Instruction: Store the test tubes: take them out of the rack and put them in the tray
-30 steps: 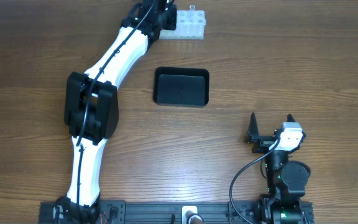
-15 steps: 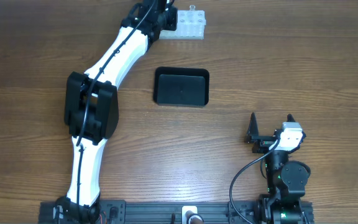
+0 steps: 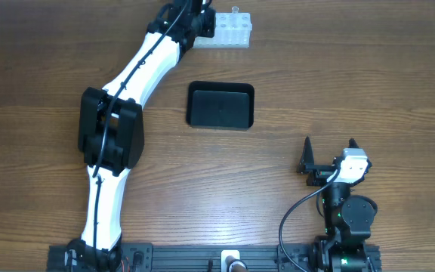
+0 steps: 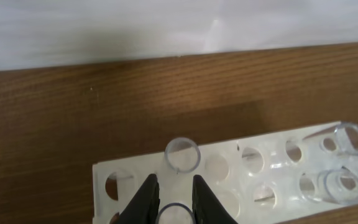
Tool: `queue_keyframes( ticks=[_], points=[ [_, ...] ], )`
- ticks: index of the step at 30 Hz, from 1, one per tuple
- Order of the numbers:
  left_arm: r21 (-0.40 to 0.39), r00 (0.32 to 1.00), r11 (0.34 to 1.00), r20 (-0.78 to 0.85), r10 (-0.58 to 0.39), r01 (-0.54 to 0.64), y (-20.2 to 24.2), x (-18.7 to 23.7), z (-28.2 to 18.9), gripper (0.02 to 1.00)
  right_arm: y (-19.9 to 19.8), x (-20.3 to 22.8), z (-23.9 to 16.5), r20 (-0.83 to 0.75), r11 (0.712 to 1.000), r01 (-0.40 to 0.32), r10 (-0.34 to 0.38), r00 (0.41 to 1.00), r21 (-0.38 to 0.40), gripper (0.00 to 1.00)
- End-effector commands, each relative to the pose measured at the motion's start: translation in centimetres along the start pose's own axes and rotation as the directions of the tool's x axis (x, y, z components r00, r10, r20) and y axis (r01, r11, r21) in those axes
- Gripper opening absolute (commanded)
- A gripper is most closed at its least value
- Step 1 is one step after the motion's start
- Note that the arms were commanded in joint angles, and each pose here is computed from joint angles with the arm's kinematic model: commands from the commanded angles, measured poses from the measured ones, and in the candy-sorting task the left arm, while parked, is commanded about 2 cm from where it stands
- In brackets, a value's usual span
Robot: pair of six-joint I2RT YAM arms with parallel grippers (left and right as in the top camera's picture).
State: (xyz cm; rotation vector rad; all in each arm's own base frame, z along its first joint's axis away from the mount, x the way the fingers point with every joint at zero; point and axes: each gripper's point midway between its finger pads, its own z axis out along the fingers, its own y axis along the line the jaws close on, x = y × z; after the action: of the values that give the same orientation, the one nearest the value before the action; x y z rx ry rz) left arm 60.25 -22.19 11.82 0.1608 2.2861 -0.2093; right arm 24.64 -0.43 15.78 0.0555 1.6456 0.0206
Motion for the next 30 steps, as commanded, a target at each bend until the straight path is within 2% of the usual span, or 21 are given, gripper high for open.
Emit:
queue_keyframes(
  ticks=[1,11,19,24,27,30],
  points=[
    [0.01,1.0,1.0,0.028,-0.002,0.002,-0.1,-2.5,-1.4,0.086,0.0,0.1,0.0,0.0,1.0,0.004,-0.004,1.0,-0.002,0.993],
    [0.036,0.985,0.999,0.174,-0.016,0.01,-0.9,-9.1,-7.6,0.038,0.0,0.1,0.0,0.0,1.0,0.004,-0.004,1.0,-0.002,0.993],
    [0.055,0.967,0.998,0.255,-0.022,0.008,-1.2,-13.0,-15.6,0.042,0.0,0.1,0.0,0.0,1.0,0.004,-0.004,1.0,-0.002,0.991],
    [0.064,0.987,0.997,0.146,-0.062,0.053,-1.3,-10.9,-20.2,0.04,0.0,0.1,0.0,0.0,1.0,0.004,-0.004,1.0,-0.002,0.991],
    [0.079,0.998,0.995,0.015,-0.056,0.055,-1.7,-7.7,-21.7,0.038,0.0,0.1,0.0,0.0,1.0,0.004,-0.004,1.0,-0.002,0.991],
    [0.06,0.982,0.994,-0.168,-0.08,0.092,-1.4,-3.3,-22.3,0.04,0.0,0.1,0.0,0.0,1.0,0.004,-0.004,1.0,-0.002,0.993]
  ],
)
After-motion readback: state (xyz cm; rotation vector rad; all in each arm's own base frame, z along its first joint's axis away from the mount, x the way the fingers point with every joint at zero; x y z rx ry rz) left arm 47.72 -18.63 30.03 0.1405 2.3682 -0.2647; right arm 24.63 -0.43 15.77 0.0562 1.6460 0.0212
